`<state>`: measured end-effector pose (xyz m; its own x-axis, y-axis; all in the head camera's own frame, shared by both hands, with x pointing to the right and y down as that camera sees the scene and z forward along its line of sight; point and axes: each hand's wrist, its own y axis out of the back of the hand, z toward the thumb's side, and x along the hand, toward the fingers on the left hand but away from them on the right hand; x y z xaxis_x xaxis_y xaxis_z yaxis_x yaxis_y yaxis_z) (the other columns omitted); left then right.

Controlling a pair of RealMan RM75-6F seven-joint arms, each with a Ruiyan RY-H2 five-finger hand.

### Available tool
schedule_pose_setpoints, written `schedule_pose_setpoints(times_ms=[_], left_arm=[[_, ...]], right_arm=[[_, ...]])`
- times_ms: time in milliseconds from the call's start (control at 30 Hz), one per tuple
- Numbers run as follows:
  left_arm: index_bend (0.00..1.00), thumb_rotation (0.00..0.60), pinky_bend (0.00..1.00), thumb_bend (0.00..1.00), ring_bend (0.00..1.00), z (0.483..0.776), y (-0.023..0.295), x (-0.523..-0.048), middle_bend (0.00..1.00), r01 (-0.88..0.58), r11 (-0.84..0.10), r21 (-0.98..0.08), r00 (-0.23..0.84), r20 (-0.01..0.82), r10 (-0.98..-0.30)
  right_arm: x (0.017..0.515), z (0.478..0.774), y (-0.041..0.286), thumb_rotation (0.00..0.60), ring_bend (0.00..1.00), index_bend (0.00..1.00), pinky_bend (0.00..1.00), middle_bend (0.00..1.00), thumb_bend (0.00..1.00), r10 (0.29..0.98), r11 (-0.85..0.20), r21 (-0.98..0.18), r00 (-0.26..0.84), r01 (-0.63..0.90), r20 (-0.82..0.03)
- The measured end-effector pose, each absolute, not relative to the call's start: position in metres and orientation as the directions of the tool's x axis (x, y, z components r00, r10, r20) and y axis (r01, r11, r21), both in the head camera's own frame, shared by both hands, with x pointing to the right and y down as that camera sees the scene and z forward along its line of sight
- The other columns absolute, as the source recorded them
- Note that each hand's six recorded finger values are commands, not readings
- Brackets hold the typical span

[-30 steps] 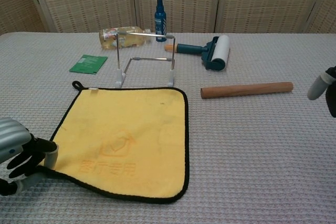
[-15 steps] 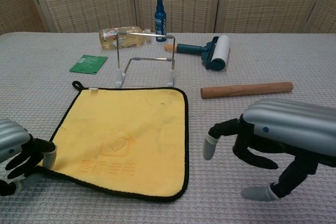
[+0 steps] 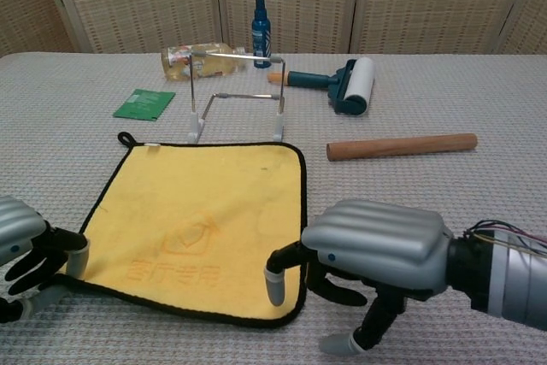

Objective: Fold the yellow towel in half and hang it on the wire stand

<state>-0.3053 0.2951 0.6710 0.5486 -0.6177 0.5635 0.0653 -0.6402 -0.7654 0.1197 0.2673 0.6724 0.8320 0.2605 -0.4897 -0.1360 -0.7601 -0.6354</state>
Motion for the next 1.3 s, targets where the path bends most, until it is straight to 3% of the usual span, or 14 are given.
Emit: schedule_pose_setpoints(times_ms=[933, 1100, 1300], left_arm=[[0.59, 0.6, 0.93, 0.51, 0.77, 0.67, 0.297, -0.308, 0.84, 0.054, -0.644, -0.763, 0.544, 0.564, -0.622], [0.59, 0.6, 0.93, 0.51, 0.77, 0.67, 0.297, -0.309, 0.84, 0.054, -0.644, -0.763, 0.542, 0.564, -0.623], [0.59, 0.6, 0.93, 0.51, 0.77, 0.67, 0.297, -0.311, 0.84, 0.052, -0.643, -0.764, 0.537, 0.565, -0.627]], right_arm=[[0.083, 0.698, 0.27, 0.6, 0.95, 0.42, 1.0, 0.86, 0.35, 0.258, -0.713, -0.679, 0.834, -0.176, -0.487], [0.079, 0.7, 0.271, 0.6, 0.95, 0.42, 1.0, 0.86, 0.34, 0.267, -0.69, -0.7, 0.837, -0.18, -0.478], [0.077, 0.703, 0.272, 0.6, 0.95, 0.42, 1.0, 0.86, 0.26, 0.282, -0.678, -0.714, 0.835, -0.175, -0.472]])
